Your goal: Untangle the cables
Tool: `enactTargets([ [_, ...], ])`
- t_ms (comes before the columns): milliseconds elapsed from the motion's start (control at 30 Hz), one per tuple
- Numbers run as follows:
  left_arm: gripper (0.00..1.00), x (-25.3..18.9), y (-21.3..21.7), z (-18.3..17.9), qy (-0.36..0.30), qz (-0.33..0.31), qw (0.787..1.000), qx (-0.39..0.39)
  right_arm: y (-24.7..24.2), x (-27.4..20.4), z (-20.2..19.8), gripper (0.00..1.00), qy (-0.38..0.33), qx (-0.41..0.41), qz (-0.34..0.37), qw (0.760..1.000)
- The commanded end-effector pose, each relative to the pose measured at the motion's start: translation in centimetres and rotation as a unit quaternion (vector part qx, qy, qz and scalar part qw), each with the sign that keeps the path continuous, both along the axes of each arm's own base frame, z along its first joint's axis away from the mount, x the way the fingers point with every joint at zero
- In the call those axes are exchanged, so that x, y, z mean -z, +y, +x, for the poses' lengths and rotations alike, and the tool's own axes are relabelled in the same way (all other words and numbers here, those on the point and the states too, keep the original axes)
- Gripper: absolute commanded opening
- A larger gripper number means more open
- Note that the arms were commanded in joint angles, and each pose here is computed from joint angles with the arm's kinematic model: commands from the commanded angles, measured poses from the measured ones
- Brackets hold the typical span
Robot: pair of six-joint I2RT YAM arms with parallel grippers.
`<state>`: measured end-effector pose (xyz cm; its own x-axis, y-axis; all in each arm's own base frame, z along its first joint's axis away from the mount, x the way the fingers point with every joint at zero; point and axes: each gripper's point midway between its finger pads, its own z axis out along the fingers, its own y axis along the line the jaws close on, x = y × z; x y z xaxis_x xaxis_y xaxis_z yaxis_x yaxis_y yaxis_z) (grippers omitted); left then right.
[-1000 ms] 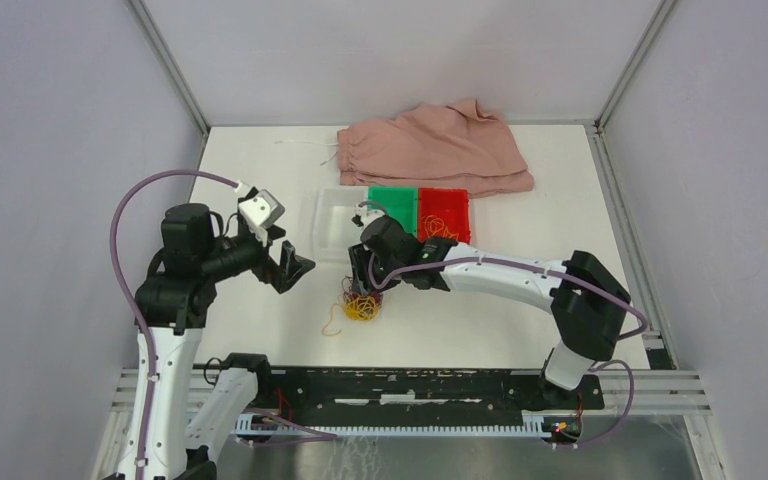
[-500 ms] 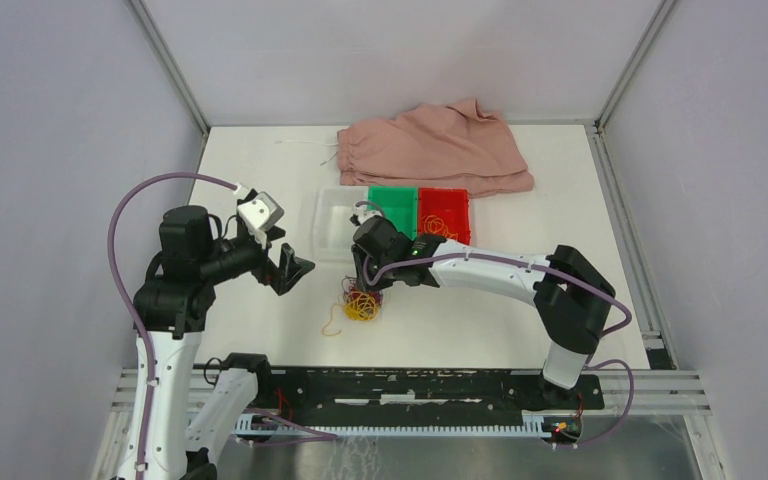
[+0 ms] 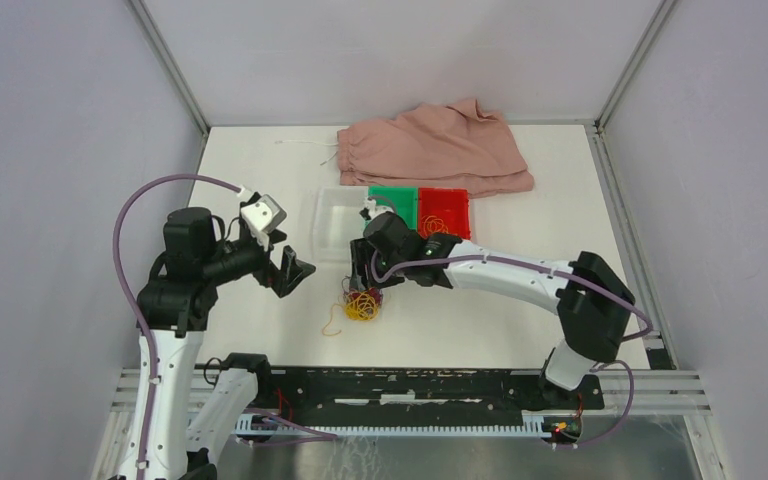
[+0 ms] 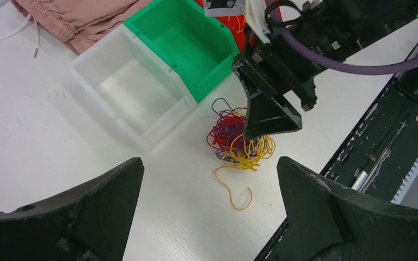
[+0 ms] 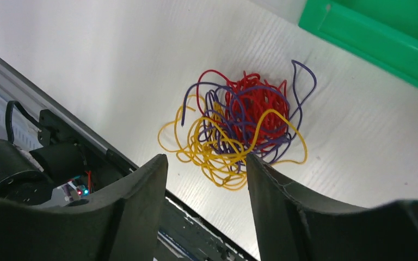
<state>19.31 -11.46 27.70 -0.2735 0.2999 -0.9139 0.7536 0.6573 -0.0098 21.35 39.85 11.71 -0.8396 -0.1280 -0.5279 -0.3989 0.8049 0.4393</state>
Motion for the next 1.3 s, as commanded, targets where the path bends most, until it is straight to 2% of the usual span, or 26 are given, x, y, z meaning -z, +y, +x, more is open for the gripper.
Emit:
enactTargets([
  [0, 1.00, -0.3, -0.2, -0.2, -0.017, 0.005, 1.000, 0.018, -1.9, -2.0, -0.2, 0.62, -0.003, 0.040, 0.017, 0.999],
  [400, 1.00, -0.5, -0.1, -0.1, -0.020, 0.007, 1.000, 0.017, 0.9, 0.6, 1.1, 0.45, 0.041, 0.060, 0.051, 0.996],
  [533, 1.00, -0.5, -0.1, -0.1, -0.021, 0.008, 1.000, 0.015, 1.6, 0.7, 1.9, 0.33, 0.046, 0.062, 0.060, 0.995],
  [667, 1.00, -0.5, 0.0, -0.2, -0.023, 0.010, 1.000, 0.014, 1.8, -0.6, 2.3, 0.11, 0.031, 0.059, 0.077, 0.995],
  [767, 1.00, -0.4, -0.1, -0.2, -0.024, 0.010, 1.000, 0.015, 1.7, -2.8, 2.4, 0.00, 0.010, 0.048, 0.093, 0.994],
  [1000, 1.00, 0.5, -0.4, -0.7, -0.015, 0.005, 0.999, 0.031, 2.1, -9.9, 0.6, 0.00, -0.025, -0.022, 0.162, 0.986],
  [1267, 1.00, 0.9, -2.0, -2.5, -0.005, -0.028, 0.996, 0.087, 3.3, -20.0, -1.9, 0.00, -0.057, -0.095, 0.293, 0.950],
])
